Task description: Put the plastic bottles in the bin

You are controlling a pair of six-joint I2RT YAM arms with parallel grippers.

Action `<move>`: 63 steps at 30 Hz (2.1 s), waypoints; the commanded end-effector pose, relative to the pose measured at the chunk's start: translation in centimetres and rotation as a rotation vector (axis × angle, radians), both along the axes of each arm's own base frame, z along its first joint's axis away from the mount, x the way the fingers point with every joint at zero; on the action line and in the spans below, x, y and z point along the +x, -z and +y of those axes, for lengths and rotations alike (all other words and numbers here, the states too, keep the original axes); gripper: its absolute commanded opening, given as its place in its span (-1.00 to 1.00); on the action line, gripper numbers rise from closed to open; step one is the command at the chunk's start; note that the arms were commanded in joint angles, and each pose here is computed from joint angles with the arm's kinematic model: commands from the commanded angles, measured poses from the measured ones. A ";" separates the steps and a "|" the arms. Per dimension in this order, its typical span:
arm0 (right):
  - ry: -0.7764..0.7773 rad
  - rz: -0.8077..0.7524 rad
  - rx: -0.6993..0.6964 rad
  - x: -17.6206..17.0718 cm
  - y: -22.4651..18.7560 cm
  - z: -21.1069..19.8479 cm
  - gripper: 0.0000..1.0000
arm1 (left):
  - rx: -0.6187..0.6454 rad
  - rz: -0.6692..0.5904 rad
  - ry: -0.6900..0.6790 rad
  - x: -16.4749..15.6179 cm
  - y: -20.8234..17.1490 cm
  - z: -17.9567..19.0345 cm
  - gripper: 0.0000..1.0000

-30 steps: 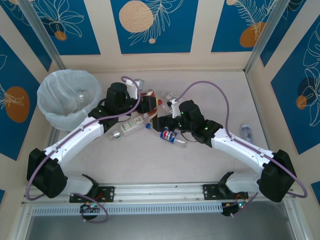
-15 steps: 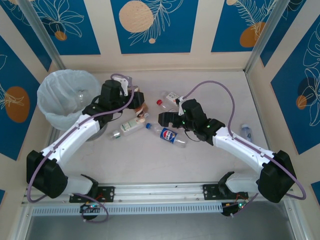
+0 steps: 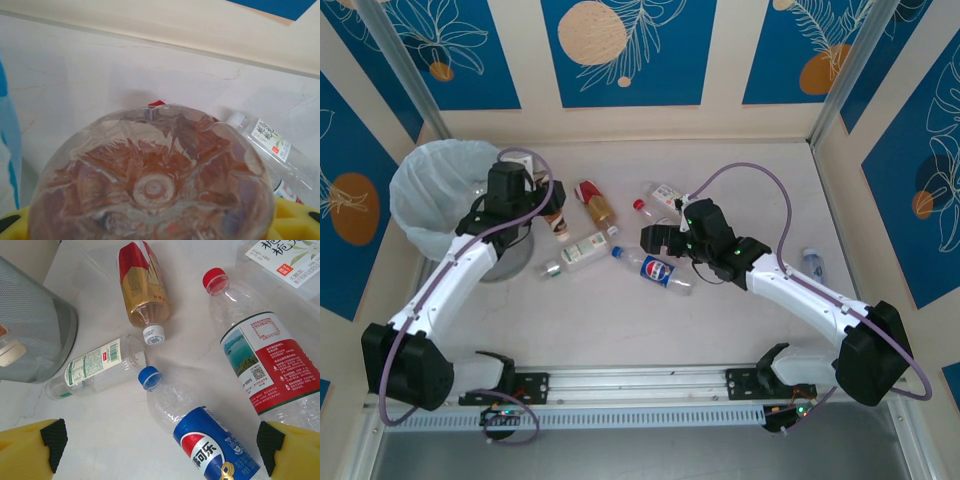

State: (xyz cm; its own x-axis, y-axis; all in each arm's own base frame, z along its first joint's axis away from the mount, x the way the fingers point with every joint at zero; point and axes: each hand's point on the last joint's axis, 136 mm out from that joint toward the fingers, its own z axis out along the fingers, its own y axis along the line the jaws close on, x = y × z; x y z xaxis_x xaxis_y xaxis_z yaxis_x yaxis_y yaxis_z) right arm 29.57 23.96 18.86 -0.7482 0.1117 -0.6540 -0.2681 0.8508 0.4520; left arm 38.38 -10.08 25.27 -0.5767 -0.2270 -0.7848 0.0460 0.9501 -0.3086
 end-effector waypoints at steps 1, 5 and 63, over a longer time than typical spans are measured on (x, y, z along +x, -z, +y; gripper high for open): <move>0.021 -0.013 0.012 0.3 -1.0 -0.3 0.99 | 0.048 -0.014 -0.054 -0.8 -0.3 2.4 -0.07; 0.022 -0.013 0.014 0.4 -1.1 -0.3 0.99 | 0.067 -0.014 -0.100 -1.2 -0.3 4.1 -0.08; 0.041 0.006 -0.015 0.8 -0.3 -0.5 0.99 | 0.187 -0.181 -0.674 -1.7 -11.9 20.9 -0.04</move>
